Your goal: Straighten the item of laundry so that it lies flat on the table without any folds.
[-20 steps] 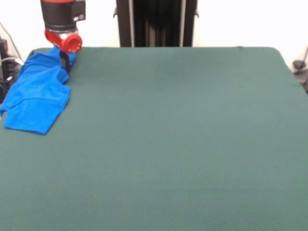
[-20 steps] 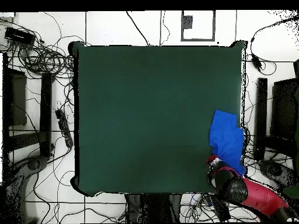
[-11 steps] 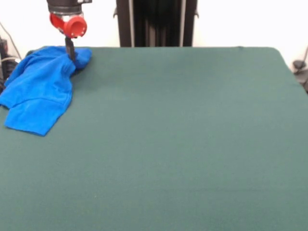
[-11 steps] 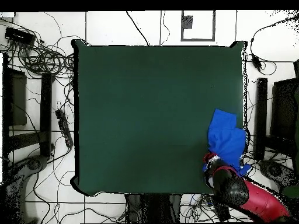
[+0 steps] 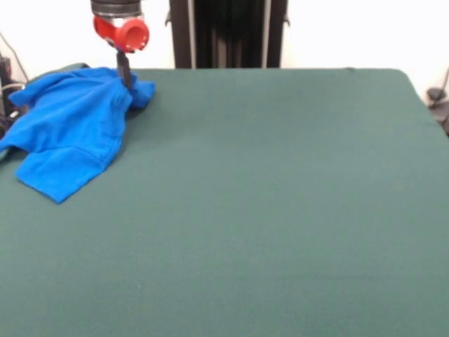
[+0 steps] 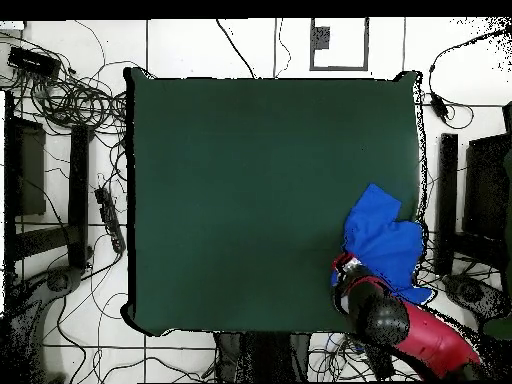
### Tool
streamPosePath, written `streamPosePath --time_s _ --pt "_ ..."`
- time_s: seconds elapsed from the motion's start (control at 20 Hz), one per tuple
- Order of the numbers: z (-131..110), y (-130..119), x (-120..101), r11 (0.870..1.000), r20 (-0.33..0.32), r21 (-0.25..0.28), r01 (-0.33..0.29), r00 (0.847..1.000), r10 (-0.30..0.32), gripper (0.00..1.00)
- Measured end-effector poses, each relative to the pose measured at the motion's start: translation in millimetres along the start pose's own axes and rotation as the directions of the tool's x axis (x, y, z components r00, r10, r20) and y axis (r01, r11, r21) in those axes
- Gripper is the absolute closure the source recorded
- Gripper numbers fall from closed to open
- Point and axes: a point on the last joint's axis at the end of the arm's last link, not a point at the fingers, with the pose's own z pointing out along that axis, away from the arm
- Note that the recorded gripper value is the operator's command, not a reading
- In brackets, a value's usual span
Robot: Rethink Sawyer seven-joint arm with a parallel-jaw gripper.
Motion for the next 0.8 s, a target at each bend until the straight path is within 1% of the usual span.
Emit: streamPosePath --time_s 0.15,0.3,0.35,0.5,0.55,0.8 --pt "14.1 6.4 13.6 1.000 -0.007 -0.016 0.013 1.000 -0.013 1.00" --pt "35.6 14.4 30.5 0.999 0.004 -0.048 0.026 1.000 -0.026 1.00" --pt "54.9 23.5 47.1 0.996 0.021 -0.081 0.033 0.999 -0.032 1.00" --pt "70.9 31.8 63.3 0.993 0.033 -0.109 0.036 0.999 -0.033 1.00" --pt "80.6 36.5 74.1 0.991 0.052 -0.130 0.034 0.998 -0.027 1.00" --pt "79.5 36.6 76.6 0.990 0.092 -0.138 0.027 0.996 -0.015 1.00"
